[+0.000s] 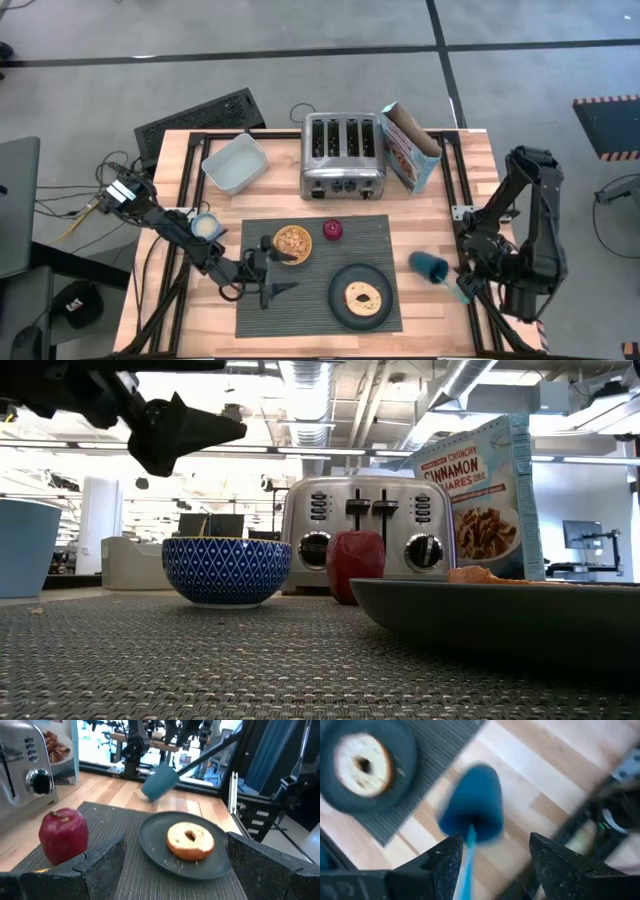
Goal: Arrange a breakfast setting
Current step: Put the blue spoon on the black table mat to the left of the yellow bowl, then adjust the blue cup
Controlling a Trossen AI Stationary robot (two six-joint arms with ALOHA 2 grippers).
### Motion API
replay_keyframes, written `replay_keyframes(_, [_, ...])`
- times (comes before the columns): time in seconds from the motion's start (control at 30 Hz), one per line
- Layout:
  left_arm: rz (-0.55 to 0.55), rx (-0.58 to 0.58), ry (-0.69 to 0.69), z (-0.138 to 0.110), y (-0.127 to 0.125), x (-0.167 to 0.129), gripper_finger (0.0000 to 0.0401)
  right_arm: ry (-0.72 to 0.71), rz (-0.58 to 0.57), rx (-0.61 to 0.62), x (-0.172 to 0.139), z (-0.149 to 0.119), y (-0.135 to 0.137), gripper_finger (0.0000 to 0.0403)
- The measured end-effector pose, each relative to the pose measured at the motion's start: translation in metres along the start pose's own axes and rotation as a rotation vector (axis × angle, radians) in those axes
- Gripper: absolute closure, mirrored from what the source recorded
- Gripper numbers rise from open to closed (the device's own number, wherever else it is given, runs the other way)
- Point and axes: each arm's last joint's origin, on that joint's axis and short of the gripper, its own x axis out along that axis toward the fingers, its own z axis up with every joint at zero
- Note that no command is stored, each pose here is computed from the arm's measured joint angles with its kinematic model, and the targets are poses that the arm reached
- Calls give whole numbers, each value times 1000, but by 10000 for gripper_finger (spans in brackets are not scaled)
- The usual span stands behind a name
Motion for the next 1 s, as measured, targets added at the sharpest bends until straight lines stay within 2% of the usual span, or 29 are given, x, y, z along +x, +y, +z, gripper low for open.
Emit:
replay_keyframes(0.17, [-12,-17,-7,2,3,3,79,-34,15,-36,5,5,1,145])
replay_keyframes(0.43, [2,-16,-6,3,7,5,79,-12,38,-133,9,9,10,145])
replay_keyframes(0.57, [3,-6,16,1,9,6,79,56,29,-120,10,9,13,146])
replay_keyframes(0.77, [2,-5,18,1,9,6,79,76,30,-103,11,9,15,153])
replay_keyframes(1.0, [-3,-4,20,1,9,6,79,207,154,-39,11,0,34,154])
